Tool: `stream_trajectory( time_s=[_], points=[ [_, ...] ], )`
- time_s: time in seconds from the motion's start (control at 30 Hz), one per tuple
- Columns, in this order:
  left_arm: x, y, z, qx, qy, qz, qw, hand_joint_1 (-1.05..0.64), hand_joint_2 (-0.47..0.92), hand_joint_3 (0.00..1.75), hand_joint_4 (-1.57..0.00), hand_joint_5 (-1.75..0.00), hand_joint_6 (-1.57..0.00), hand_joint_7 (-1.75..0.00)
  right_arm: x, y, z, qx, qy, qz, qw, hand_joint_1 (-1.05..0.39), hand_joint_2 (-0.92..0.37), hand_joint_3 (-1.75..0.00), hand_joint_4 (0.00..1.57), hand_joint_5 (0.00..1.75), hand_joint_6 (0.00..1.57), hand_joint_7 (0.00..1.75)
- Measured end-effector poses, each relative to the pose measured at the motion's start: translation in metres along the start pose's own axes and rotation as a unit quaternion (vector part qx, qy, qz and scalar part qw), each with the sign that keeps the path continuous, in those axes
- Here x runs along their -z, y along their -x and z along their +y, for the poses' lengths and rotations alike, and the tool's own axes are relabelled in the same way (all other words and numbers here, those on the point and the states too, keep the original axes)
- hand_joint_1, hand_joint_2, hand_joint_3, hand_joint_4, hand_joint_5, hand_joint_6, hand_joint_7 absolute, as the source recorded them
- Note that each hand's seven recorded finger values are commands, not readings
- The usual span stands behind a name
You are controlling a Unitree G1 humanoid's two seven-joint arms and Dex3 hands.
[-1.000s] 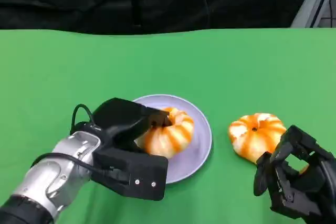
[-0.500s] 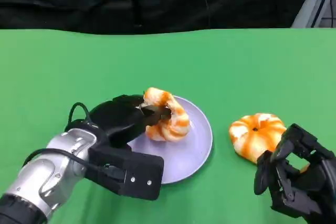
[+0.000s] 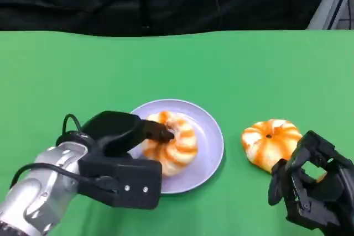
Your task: Grasp the bread from the table and place it into the plate.
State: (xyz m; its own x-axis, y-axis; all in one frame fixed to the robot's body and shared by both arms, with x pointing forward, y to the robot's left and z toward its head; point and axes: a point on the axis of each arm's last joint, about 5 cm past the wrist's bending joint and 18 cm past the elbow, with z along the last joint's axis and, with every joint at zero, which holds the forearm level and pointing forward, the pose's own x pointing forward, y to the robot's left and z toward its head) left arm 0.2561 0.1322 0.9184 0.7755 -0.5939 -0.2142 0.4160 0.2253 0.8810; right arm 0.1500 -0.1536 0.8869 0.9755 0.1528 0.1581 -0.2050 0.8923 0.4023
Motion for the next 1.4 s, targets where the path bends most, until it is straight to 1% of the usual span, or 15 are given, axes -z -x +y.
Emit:
stream_trajectory(
  time_s=[0.07,0.13,0.17,0.27,0.4,0.43,0.47,0.5,0.63,0.8,0.93,1.0,1.1,1.27,1.4],
  points=[
    [0.002,0.001,0.0,0.009,0.003,0.002,1.0,-0.75,0.92,0.24,-0.66,-0.01,-0.72,-0.01,0.0,0.0,-0.0002,0.0,0.0,0.0,1.0,-0.16,-0.43,-1.32,0.9,1.75,0.73,1.62],
    [0.002,0.001,0.0,0.016,0.003,0.002,1.0,-0.81,0.92,0.27,-0.47,0.0,-0.66,0.0,0.0,0.0,-0.0001,0.0,0.0,0.0,1.0,-0.15,-0.42,-1.34,0.89,1.75,0.73,1.63],
    [0.002,0.001,0.0,0.022,0.003,0.002,1.0,-0.86,0.92,0.27,-0.34,0.0,-0.59,0.0,-0.001,0.0,-0.0001,0.0,0.0,0.0,1.0,-0.15,-0.42,-1.33,0.89,1.75,0.72,1.63],
    [0.002,0.001,0.0,0.037,0.003,0.001,0.999,-0.96,0.92,0.3,-0.15,0.0,-0.43,0.0,-0.001,0.0,0.0001,0.0,0.001,0.001,1.0,-0.15,-0.42,-1.33,0.89,1.75,0.72,1.63],
    [0.001,0.002,0.001,0.041,-0.01,0.001,0.999,-1.02,0.92,0.31,-0.09,0.0,-0.34,0.0,-0.001,0.0,0.0005,0.002,0.001,0.0,1.0,-0.16,-0.42,-1.33,0.89,1.75,0.72,1.63],
    [0.001,0.002,0.002,0.04,-0.013,0.0,0.999,-1.02,0.92,0.32,-0.09,0.0,-0.34,0.0,-0.001,0.001,0.0006,0.002,0.001,0.001,1.0,-0.16,-0.42,-1.32,0.89,1.75,0.72,1.63],
    [0.001,0.002,0.002,0.04,-0.015,0.0,0.999,-1.03,0.92,0.37,-0.14,-0.02,-0.22,0.0,-0.001,0.0,0.0007,0.001,0.001,0.001,1.0,-0.16,-0.42,-1.33,0.89,1.75,0.71,1.63],
    [0.0,0.003,0.002,0.039,-0.019,0.001,0.999,-1.04,0.92,0.41,-0.17,-0.04,-0.23,-0.04,-0.001,0.0,0.0009,0.001,0.0,0.002,1.0,-0.16,-0.43,-1.32,0.89,1.75,0.71,1.63],
    [-0.002,0.003,0.003,0.019,-0.033,0.003,0.999,-1.05,0.92,0.46,-0.13,-0.01,-0.61,-0.08,-0.001,0.0,0.0012,0.0,0.001,0.001,1.0,-0.16,-0.43,-1.32,0.89,1.75,0.71,1.63],
    [-0.002,0.003,0.001,-0.007,-0.037,-0.015,0.999,-1.05,0.92,0.5,-0.11,0.0,-0.8,-0.07,-0.001,0.0,0.0012,0.001,0.0,0.001,1.0,-0.15,-0.44,-1.32,0.89,1.75,0.71,1.63],
    [-0.002,0.003,0.0,-0.028,-0.05,-0.023,0.998,-1.05,0.92,0.58,-0.21,-0.04,-0.93,-0.05,-0.001,0.0,0.0009,0.001,0.0,0.002,1.0,-0.15,-0.44,-1.31,0.89,1.75,0.71,1.62],
    [-0.003,0.003,0.0,-0.036,-0.056,-0.025,0.997,-1.05,0.92,0.63,-0.31,-0.07,-0.94,-0.03,0.0,0.0,0.0008,0.001,0.0,0.003,1.0,-0.15,-0.44,-1.31,0.89,1.75,0.72,1.62],
    [-0.003,0.004,0.002,-0.042,-0.072,-0.024,0.996,-1.05,0.92,0.64,-0.46,-0.11,-0.84,-0.01,0.0,0.0,0.0007,0.001,-0.001,0.003,1.0,-0.14,-0.44,-1.33,0.89,1.75,0.72,1.63],
    [-0.007,0.006,0.009,-0.059,-0.084,-0.032,0.994,-1.05,0.92,0.65,-0.54,-0.11,-0.92,-0.04,0.0,-0.001,0.0005,-0.002,-0.001,0.003,1.0,-0.15,-0.43,-1.33,0.88,1.75,0.71,1.63],
    [-0.01,0.009,0.018,-0.055,-0.095,-0.036,0.993,-1.05,0.92,0.66,-0.66,-0.09,-0.6,0.0,0.0,-0.001,0.0002,-0.002,0.0,0.002,1.0,-0.15,-0.43,-1.33,0.88,1.75,0.71,1.63]
  ],
)
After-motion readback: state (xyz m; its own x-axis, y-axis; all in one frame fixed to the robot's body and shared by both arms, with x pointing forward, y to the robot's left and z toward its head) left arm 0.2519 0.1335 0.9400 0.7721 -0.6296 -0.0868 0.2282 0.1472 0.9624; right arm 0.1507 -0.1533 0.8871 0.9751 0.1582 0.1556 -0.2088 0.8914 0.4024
